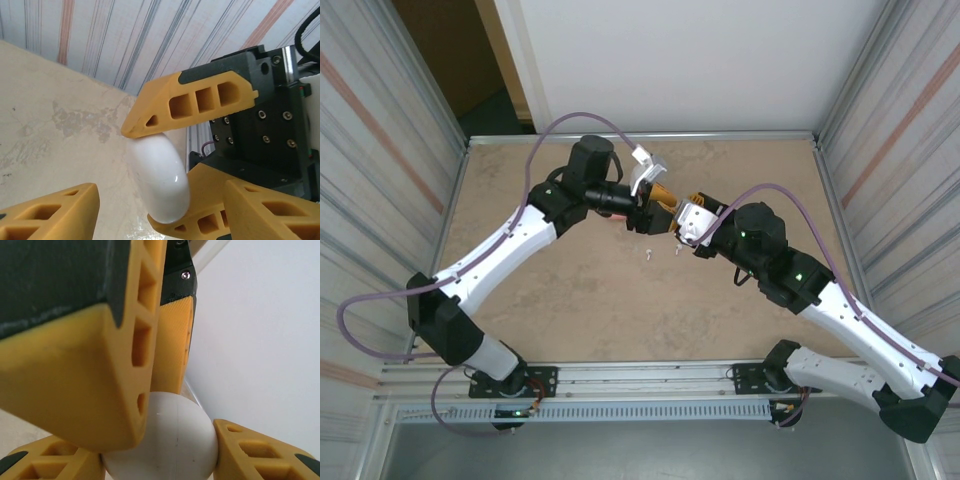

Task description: Insert wireless bluetooth earbuds into charging case

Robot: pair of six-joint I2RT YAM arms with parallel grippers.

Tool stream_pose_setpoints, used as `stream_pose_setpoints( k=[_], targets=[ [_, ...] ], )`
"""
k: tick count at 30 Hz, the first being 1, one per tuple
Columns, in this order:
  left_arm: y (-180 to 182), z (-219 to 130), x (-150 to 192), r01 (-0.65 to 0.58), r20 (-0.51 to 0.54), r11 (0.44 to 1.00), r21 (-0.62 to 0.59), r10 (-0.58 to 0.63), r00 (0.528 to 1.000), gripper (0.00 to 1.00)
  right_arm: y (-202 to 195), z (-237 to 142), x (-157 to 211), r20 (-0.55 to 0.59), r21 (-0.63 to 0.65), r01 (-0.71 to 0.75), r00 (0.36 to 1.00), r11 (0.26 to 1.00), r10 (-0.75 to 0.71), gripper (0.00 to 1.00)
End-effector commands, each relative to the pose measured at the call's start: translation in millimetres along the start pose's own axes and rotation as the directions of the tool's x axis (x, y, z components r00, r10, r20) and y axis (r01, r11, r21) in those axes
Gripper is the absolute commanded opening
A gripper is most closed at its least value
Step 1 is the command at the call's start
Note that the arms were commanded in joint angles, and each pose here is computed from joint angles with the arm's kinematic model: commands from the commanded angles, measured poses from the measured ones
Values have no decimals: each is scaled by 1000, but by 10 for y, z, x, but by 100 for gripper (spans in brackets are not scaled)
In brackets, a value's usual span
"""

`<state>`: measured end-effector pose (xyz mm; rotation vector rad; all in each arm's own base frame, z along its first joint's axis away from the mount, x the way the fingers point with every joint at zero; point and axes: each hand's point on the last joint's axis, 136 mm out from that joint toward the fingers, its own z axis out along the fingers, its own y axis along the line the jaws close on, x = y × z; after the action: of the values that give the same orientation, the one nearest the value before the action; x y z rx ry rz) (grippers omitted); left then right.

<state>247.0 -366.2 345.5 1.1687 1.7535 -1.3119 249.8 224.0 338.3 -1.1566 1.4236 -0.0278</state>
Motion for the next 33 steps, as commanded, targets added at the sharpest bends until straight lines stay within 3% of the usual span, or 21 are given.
stream_pose_setpoints(
  k=[1,16,25,33],
  targets=[
    [-22,0,-46,-32,-12,999,-16,32,999,64,-66,-17,-55,22,27,-4,1000,1000,3,45],
    [42,144,12,-21,-67,999,-35,18,998,44,-63,-8,-44,8,34,6,1000,999,-6,45],
    [31,199,44,-27,-92,999,-26,24,995,23,-61,15,-25,-6,37,7,1000,999,-7,45],
    [-13,191,-7,-49,-62,999,-7,49,997,11,-78,-25,6,-18,37,-26,999,999,27,51]
  ],
)
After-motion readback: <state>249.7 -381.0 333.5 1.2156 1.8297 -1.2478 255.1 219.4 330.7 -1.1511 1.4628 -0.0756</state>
